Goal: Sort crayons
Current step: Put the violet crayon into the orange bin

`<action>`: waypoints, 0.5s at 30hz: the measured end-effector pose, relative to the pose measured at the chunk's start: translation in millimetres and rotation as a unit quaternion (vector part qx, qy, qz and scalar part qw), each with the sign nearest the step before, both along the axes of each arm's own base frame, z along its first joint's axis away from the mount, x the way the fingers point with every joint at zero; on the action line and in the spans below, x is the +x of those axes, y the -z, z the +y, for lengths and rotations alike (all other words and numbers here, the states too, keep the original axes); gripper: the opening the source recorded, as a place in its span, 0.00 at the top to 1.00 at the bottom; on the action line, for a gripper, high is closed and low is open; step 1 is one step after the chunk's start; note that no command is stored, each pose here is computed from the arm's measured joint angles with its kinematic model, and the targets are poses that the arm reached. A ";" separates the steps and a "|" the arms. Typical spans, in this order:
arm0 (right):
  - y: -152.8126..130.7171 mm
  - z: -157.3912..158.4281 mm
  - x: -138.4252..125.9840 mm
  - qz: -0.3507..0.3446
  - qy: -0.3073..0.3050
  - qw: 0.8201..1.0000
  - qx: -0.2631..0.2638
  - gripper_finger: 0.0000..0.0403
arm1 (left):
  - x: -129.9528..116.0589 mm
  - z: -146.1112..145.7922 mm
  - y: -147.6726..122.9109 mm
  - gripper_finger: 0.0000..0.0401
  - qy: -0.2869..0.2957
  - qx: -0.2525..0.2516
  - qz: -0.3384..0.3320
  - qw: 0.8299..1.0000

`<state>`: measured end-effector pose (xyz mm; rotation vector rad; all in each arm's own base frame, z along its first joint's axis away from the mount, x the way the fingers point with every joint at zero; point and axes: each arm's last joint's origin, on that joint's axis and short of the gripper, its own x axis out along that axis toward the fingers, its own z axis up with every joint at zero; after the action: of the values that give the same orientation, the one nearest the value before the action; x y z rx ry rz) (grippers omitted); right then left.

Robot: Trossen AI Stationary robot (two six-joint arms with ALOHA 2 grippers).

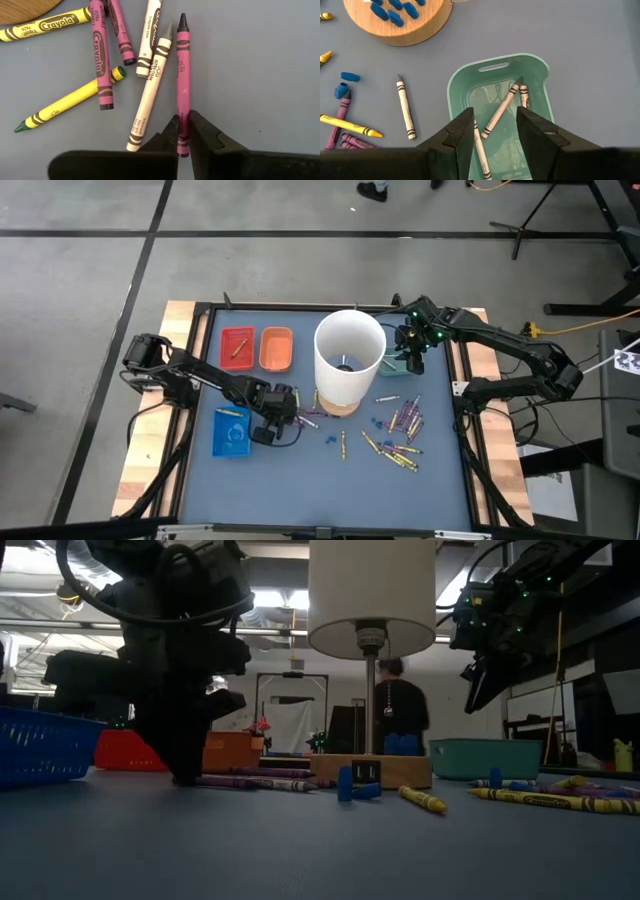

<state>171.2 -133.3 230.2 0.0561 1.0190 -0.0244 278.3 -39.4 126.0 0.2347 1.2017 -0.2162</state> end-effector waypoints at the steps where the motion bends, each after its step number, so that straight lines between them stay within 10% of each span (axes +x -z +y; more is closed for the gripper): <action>1: 0.0 0.0 0.0 0.000 0.000 1.000 0.000 0.63 | 0.0 0.0 0.0 0.99 0.000 0.000 0.000 1.000; 15: 0.0 0.0 0.0 0.000 0.000 1.000 0.000 0.63 | 12.2 -1.9 -19.9 0.99 0.002 0.004 0.021 1.000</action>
<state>171.2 -133.3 230.2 0.0558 1.0192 -0.0244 290.5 -41.3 145.9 0.2397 1.2447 -0.2212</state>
